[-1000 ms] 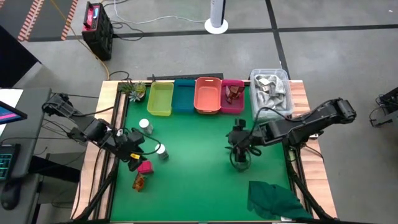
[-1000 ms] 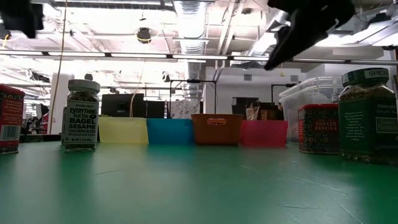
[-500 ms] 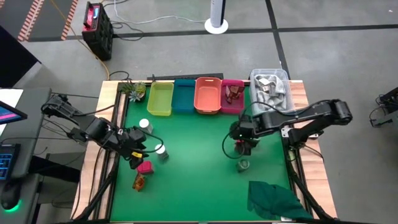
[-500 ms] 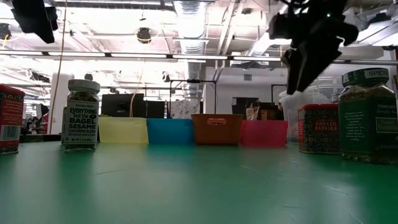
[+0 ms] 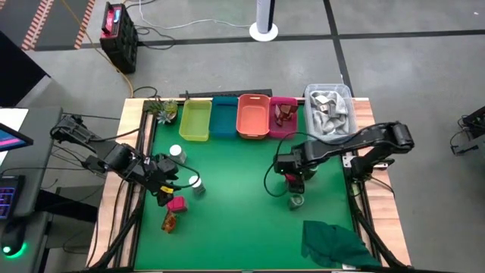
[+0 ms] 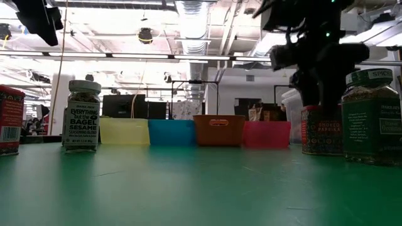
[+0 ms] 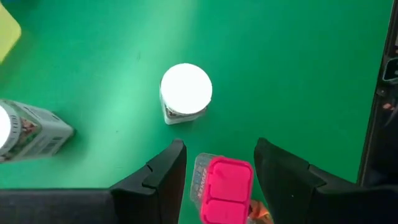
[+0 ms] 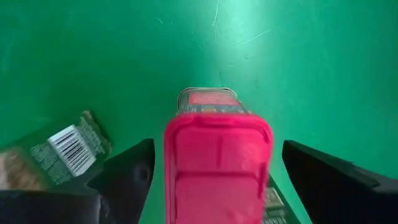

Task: Sort spices by type
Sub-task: Put the right red seasoning can into the orange bin, then put the red seasoning can into the orange bin

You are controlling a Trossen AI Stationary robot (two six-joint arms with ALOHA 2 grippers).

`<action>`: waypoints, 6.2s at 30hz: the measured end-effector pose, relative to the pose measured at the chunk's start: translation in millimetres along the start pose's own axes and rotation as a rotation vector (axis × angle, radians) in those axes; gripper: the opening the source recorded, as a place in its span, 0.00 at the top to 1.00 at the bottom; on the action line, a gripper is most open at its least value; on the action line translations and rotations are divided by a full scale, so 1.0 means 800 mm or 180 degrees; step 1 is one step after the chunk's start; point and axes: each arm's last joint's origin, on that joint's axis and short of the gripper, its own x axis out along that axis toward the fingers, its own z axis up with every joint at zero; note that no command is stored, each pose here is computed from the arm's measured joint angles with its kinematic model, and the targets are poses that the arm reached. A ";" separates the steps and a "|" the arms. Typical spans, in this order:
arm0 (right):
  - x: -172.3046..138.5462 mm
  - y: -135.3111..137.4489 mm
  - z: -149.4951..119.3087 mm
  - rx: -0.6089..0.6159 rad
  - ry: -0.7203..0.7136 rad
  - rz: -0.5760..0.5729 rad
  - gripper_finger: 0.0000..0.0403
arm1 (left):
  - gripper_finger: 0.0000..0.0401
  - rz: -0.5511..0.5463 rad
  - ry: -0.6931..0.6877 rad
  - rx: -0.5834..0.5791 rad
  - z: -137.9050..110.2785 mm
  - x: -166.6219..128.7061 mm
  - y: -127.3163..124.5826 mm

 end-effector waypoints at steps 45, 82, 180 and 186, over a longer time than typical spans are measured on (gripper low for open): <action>-0.119 -0.166 0.152 0.0034 -0.1283 -0.0400 0.45 | 0.56 0.0533 -0.0920 0.0403 -0.004 0.036 0.003; 0.007 -0.312 0.226 -0.0168 -0.0377 -0.0476 0.28 | 0.56 0.0471 -0.0855 0.0230 -0.004 0.037 0.004; -0.215 -0.111 0.203 -0.0439 -0.1660 -0.0862 0.16 | 0.13 0.0888 0.1711 0.0479 -0.053 0.159 -0.060; -0.214 -0.111 0.201 -0.0443 -0.1607 -0.0851 0.16 | 0.27 0.0847 0.1799 0.0598 -0.055 0.162 -0.061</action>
